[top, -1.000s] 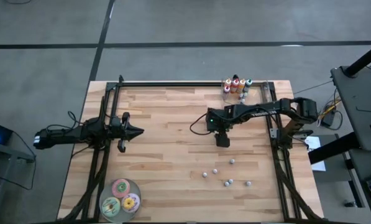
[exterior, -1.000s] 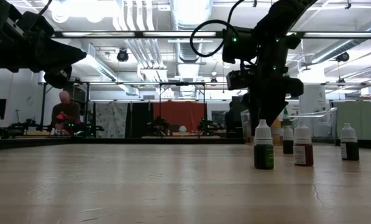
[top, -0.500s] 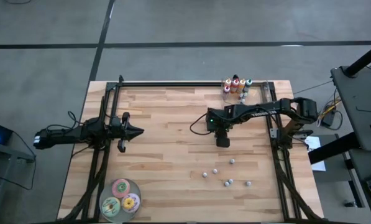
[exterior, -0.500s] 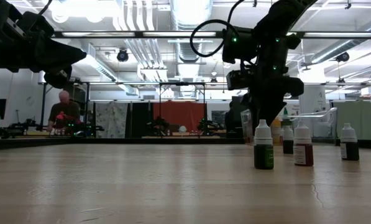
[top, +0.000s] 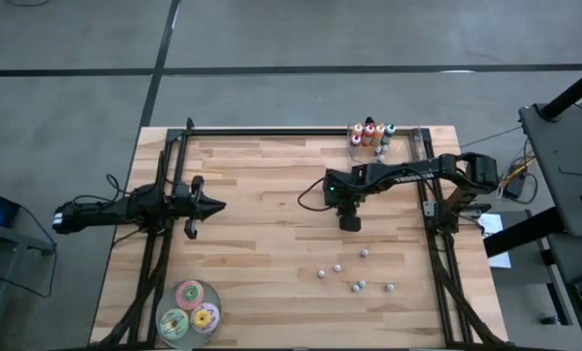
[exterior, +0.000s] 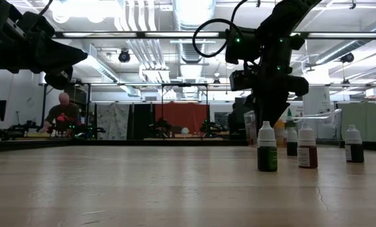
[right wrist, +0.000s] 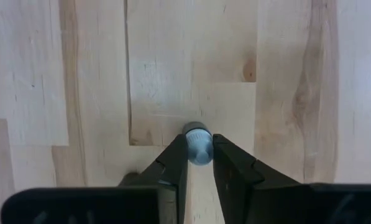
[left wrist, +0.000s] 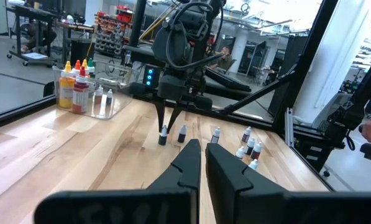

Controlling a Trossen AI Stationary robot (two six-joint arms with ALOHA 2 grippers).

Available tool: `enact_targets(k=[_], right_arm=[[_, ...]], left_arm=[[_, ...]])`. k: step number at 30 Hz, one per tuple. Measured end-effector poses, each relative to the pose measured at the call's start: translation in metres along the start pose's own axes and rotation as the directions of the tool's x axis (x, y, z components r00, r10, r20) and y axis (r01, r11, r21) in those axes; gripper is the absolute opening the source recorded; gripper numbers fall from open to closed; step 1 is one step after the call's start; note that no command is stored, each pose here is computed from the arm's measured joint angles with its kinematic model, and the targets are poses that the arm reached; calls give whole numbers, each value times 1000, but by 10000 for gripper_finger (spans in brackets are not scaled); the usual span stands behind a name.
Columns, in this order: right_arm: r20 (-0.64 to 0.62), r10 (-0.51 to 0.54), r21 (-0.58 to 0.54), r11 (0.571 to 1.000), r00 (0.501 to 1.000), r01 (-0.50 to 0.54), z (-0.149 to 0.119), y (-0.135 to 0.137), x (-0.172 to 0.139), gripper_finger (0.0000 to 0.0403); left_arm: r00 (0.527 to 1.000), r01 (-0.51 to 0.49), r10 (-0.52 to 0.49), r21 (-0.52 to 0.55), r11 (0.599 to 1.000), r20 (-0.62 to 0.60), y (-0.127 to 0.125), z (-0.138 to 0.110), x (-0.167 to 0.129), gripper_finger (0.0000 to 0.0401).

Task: Pick & Place food coloring
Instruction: Put the small blue food coloring bottle into the bin

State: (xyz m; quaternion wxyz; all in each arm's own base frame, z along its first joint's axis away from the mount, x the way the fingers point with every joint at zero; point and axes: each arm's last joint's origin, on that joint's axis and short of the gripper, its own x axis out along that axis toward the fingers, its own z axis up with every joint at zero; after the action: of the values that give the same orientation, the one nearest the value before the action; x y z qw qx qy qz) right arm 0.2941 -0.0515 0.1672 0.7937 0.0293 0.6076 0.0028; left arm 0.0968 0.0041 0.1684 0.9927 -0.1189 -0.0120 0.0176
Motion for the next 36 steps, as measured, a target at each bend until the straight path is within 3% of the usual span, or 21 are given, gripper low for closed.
enact_targets(k=[5,12,22,36], right_arm=[[6,-1,1,1000,1000,1,0,1,-7,53],[33,-7,7,1000,999,7,9,0,-40,52],[9,-33,150,988,999,32,11,-22,-75,52],[51,-138,308,944,989,116,-21,-54,-105,52]], left_arm=[[1000,0,0,0,1000,0,0,0,0,0],[1000,0,0,0,1000,0,0,0,0,0],[1000,0,0,0,1000,0,0,0,0,0],[1000,0,0,0,1000,0,0,0,0,0]])
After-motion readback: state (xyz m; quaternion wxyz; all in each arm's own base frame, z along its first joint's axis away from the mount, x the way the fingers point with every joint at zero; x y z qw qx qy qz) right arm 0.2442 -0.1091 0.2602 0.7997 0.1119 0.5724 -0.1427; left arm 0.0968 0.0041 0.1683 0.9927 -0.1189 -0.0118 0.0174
